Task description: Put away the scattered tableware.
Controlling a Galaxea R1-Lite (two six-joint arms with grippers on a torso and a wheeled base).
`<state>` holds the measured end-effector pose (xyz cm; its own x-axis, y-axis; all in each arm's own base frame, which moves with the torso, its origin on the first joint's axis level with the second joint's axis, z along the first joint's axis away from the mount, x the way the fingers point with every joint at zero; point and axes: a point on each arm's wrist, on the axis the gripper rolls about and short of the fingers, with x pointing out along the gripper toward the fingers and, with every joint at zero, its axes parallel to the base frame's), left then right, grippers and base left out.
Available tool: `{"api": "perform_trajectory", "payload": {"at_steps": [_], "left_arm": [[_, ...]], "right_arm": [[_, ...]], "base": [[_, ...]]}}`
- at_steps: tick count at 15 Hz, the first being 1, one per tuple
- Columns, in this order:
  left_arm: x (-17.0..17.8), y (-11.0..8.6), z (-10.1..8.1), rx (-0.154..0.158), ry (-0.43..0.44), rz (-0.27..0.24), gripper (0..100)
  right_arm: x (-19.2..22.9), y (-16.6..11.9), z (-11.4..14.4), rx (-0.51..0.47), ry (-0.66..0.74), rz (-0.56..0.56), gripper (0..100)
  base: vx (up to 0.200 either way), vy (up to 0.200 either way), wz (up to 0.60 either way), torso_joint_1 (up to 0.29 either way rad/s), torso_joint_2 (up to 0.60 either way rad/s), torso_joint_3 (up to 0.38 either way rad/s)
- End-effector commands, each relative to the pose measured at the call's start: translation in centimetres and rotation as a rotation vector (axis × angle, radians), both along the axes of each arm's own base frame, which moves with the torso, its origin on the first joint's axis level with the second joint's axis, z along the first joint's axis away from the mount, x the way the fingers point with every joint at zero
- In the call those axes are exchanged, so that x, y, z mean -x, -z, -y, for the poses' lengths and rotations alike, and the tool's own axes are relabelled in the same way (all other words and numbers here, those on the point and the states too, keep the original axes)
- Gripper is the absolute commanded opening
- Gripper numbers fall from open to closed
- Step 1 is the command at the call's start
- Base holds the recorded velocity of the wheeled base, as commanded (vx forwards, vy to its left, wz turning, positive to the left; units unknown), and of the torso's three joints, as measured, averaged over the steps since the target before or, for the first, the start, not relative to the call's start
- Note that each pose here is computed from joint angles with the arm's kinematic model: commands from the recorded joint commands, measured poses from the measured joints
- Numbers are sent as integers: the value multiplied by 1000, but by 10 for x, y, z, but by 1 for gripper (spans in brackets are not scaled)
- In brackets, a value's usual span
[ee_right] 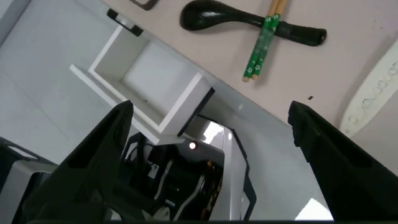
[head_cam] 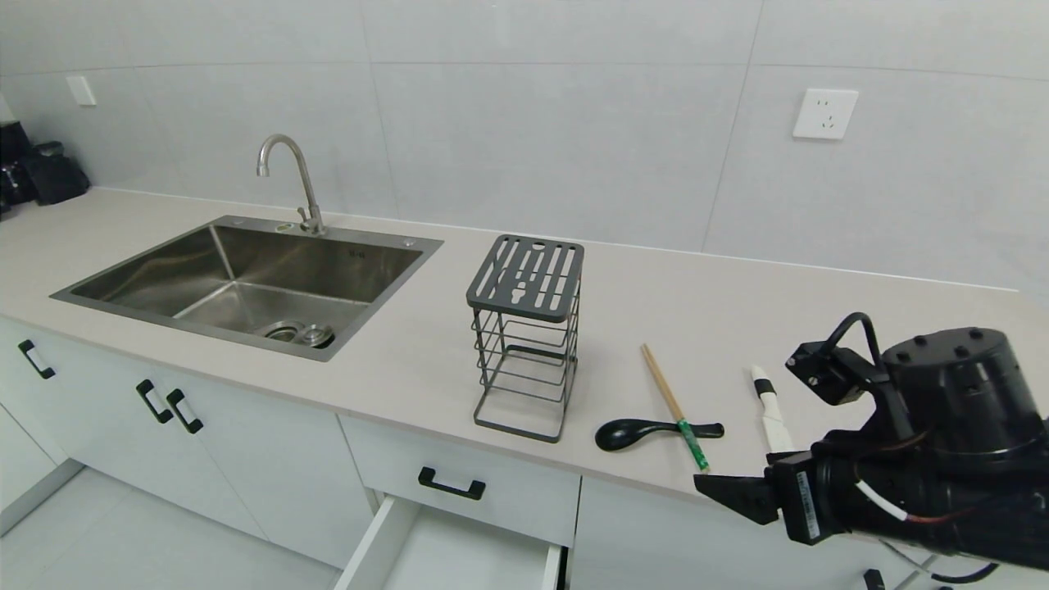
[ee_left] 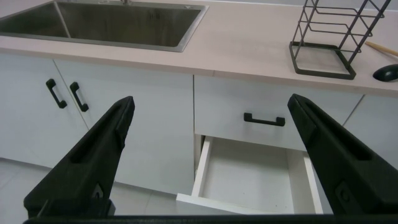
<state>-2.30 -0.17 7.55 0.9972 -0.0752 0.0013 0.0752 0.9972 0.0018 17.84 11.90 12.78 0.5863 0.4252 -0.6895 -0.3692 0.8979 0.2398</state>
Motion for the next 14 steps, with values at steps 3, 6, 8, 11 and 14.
{"api": "perform_trajectory", "payload": {"at_steps": [3, 6, 8, 11, 14], "left_arm": [[0, 0, 0, 0, 0, -1, 100], [0, 0, 0, 0, 0, -1, 100], [0, 0, 0, 0, 0, -1, 100], [0, 0, 0, 0, 0, -1, 100], [0, 0, 0, 0, 0, -1, 100]], "right_arm": [[-10, 21, -28, 49, 46, -84, 100], [-27, 34, -39, 103, 111, -95, 100], [-34, 46, -41, 140, 162, -137, 100], [-48, 56, -45, 162, 198, -172, 100], [-68, 66, -48, 166, 227, -181, 100]], "base": [[0, 0, 0, 0, 0, 0], [0, 0, 0, 0, 0, 0], [0, 0, 0, 0, 0, 0], [0, 0, 0, 0, 0, 0], [0, 0, 0, 0, 0, 0]]}}
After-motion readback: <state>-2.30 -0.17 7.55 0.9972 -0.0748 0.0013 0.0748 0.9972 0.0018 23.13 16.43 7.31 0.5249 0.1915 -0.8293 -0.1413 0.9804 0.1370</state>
